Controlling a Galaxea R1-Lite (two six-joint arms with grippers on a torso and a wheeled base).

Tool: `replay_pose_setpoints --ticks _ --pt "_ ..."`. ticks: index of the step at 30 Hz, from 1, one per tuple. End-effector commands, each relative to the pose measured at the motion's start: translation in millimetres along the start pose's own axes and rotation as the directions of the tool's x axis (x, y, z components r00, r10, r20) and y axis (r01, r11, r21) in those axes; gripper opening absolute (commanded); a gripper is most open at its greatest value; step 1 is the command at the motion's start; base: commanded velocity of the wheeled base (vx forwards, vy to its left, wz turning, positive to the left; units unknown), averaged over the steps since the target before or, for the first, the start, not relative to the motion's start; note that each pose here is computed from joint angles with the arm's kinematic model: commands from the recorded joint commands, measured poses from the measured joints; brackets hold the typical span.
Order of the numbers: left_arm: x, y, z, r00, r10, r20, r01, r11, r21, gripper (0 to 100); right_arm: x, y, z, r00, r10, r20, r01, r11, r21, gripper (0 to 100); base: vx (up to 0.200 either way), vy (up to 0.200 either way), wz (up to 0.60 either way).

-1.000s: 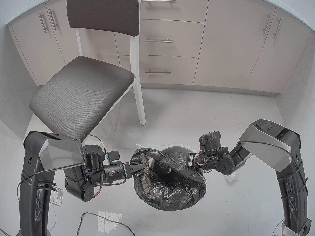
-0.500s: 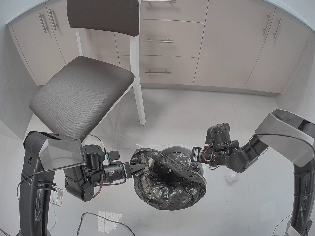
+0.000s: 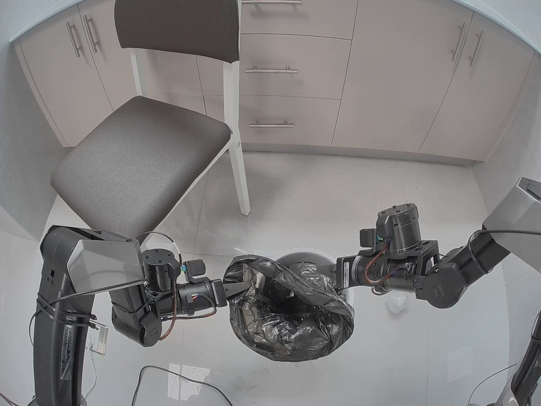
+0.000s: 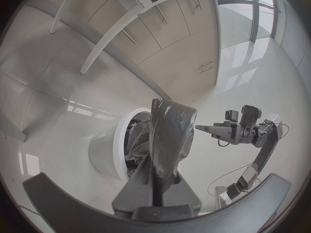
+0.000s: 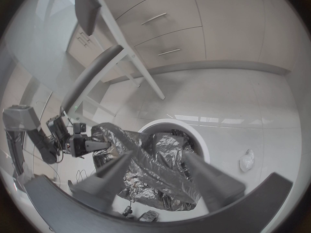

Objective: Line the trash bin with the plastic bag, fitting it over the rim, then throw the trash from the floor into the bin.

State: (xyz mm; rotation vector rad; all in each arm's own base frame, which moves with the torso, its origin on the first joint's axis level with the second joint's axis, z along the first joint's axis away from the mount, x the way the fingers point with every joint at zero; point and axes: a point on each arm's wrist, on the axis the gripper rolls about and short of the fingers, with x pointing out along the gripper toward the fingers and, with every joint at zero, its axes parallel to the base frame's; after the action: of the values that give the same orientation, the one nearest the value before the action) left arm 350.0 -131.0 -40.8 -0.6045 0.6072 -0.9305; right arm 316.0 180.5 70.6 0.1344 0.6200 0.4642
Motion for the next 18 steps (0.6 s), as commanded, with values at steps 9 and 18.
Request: replay_pose_setpoints --ticks 9,18 --pt "0 0 0 1.000 0.000 0.000 0.000 1.000 0.000 0 21 5 -36 0.998 -0.031 -0.051 0.026 0.994 -0.103 100 0.000 0.000 0.00" --pt "0 0 0 1.000 0.000 0.000 0.000 1.000 0.000 0 22 11 -45 0.996 -0.053 -0.073 0.040 0.986 -0.162 100 0.000 0.000 0.00"
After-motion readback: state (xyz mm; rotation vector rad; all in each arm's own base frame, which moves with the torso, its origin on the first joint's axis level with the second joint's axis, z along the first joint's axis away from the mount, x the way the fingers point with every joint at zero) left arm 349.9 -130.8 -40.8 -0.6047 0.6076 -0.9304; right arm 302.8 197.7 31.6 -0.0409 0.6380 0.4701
